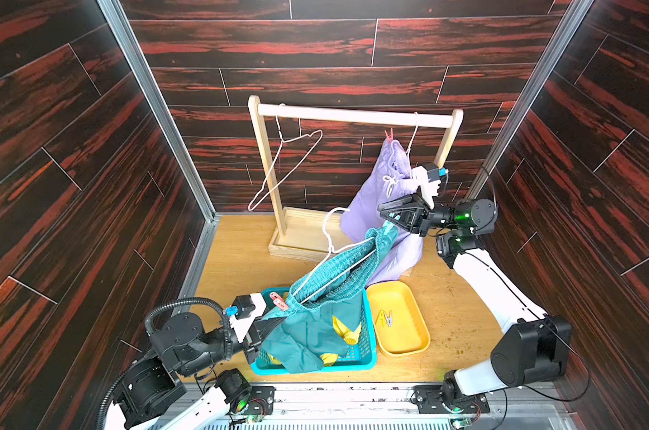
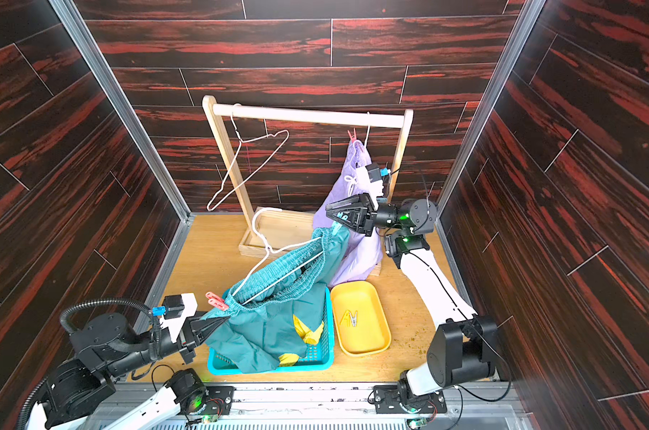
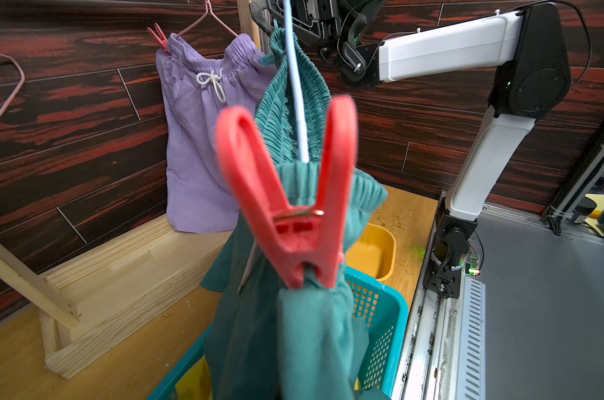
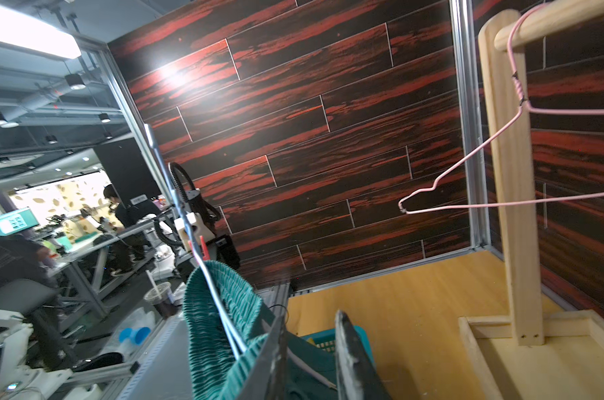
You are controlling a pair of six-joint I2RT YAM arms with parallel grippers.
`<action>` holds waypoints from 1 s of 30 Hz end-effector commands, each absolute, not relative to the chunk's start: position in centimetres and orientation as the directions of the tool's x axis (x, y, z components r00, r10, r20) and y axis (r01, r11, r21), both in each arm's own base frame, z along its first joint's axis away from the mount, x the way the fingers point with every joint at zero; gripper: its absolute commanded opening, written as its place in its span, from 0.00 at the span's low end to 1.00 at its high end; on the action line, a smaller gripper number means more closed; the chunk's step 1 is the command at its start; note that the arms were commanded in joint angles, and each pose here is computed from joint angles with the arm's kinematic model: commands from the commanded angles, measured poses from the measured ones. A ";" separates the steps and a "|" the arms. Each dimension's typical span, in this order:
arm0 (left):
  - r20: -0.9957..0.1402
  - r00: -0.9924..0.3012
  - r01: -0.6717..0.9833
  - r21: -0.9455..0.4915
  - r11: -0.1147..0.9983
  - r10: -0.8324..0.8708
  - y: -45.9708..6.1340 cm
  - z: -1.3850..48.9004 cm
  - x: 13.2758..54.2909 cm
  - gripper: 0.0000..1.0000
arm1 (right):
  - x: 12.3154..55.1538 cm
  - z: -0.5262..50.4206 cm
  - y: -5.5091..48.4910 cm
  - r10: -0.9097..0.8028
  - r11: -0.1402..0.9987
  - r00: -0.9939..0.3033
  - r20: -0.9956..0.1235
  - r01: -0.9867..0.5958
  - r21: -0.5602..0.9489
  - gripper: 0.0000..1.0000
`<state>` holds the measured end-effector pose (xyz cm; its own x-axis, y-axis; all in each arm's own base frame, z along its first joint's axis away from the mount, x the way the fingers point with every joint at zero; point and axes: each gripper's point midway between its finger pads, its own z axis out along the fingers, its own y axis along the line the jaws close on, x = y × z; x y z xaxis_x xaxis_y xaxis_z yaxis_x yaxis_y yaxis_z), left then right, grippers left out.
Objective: Remove the clothespins securing shorts to the hanger
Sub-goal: Remove the clothespin from the hanger.
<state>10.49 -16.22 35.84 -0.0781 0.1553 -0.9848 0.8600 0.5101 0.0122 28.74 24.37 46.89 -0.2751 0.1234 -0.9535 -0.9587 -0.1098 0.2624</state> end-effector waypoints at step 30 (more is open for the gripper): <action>-0.984 -0.045 0.789 0.071 0.610 0.172 -15.7 36.5 13.2 0.00 | 32.3 49.1 23.8 0.148 0.194 -0.201 -0.968 -0.954 0.228 0.00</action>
